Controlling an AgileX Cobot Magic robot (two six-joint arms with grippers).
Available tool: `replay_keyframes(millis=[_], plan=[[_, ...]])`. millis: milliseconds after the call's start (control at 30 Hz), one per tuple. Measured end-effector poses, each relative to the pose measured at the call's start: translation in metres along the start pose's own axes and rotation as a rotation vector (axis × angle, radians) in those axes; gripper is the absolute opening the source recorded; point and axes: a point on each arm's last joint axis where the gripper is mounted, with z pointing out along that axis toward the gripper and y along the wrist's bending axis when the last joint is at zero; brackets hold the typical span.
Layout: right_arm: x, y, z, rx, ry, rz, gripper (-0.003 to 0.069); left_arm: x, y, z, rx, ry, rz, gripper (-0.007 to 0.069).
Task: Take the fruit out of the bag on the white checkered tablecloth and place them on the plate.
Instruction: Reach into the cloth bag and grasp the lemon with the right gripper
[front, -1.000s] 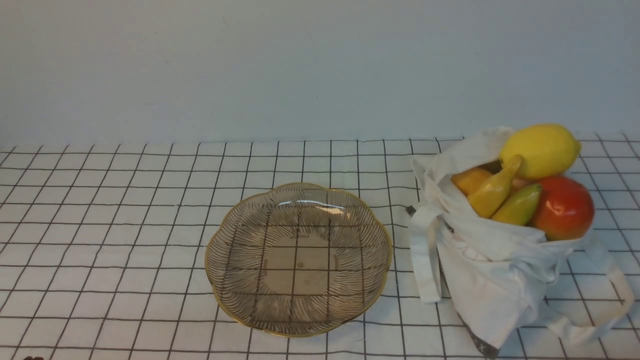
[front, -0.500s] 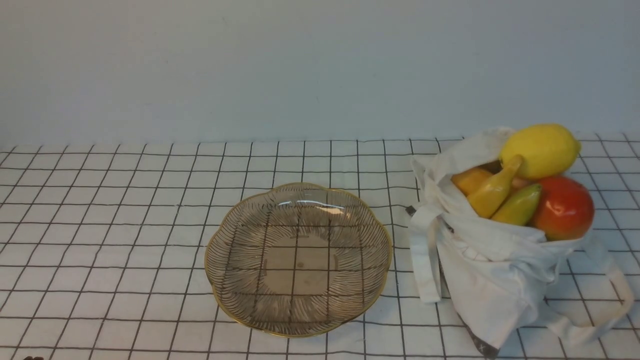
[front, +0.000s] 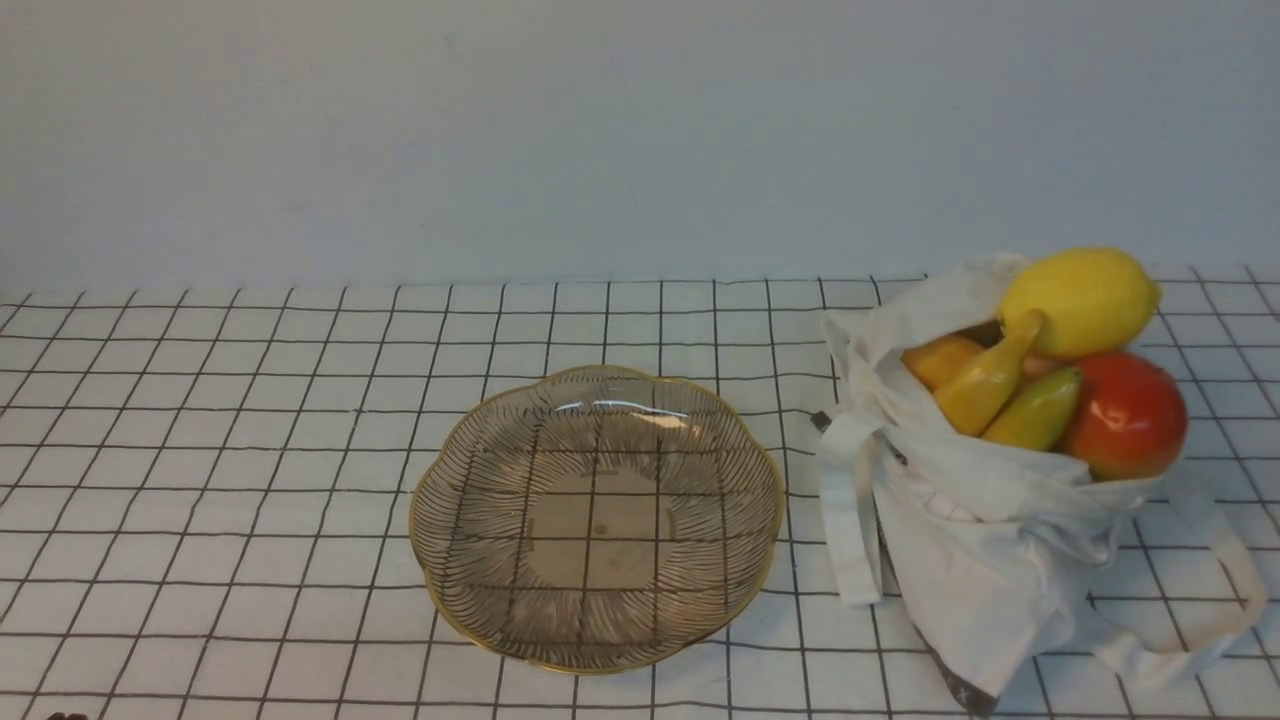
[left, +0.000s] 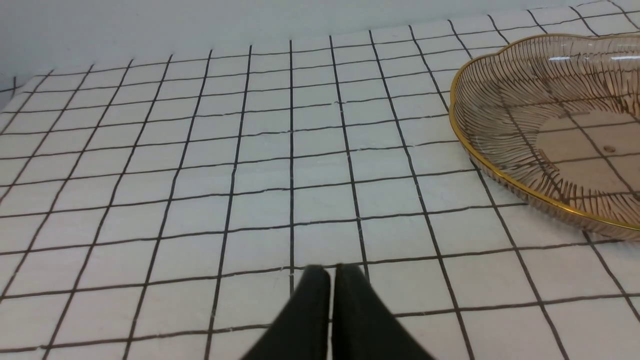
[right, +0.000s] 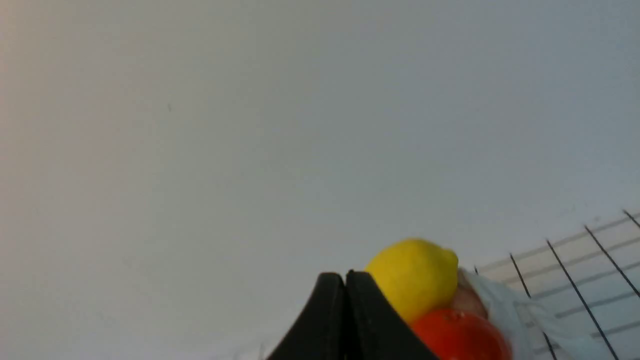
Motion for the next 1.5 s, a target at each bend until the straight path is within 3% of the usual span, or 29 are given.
replay_keyframes(millis=[233, 433, 533, 633, 667, 767, 933, 1400, 1500], plan=[[-0.036, 0.017, 0.088, 0.078, 0.46, -0.179, -0.0006, 0.0, 0.0, 0.0, 0.0, 0.0, 0.0, -0.0008], [-0.047, 0.016, 0.159, 0.117, 0.648, -0.227, 0.0055, 0.0, 0.0, 0.0, 0.0, 0.0, 0.0, -0.0008], [-0.051, 0.015, 0.184, 0.128, 0.694, -0.248, 0.0123, 0.0, 0.0, 0.0, 0.0, 0.0, 0.005, -0.0008], [-0.052, 0.012, 0.218, 0.14, 0.734, -0.264, 0.0279, 0.0, 0.0, 0.0, 0.0, 0.0, 0.0, -0.0008], [-0.05, 0.011, 0.22, 0.141, 0.74, -0.263, 0.0288, 0.0, 0.0, 0.0, 0.0, 0.0, 0.0, -0.0008], [-0.042, 0.006, 0.243, 0.146, 0.775, -0.246, 0.0491, 0.0, 0.0, 0.0, 0.0, 0.0, 0.0, -0.0008], [-0.019, -0.006, 0.266, 0.162, 0.848, -0.216, 0.0661, 0.0, 0.0, 0.0, 0.0, 0.0, 0.0, -0.0008], [0.023, -0.025, 0.294, 0.179, 0.934, -0.139, 0.0691, 0.0, 0.0, 0.0, 0.0, 0.0, 0.0, -0.0008], [0.027, -0.025, 0.296, 0.161, 0.953, -0.131, 0.0645, 0.0, 0.0, 0.0, 0.0, 0.0, 0.0, -0.0008]])
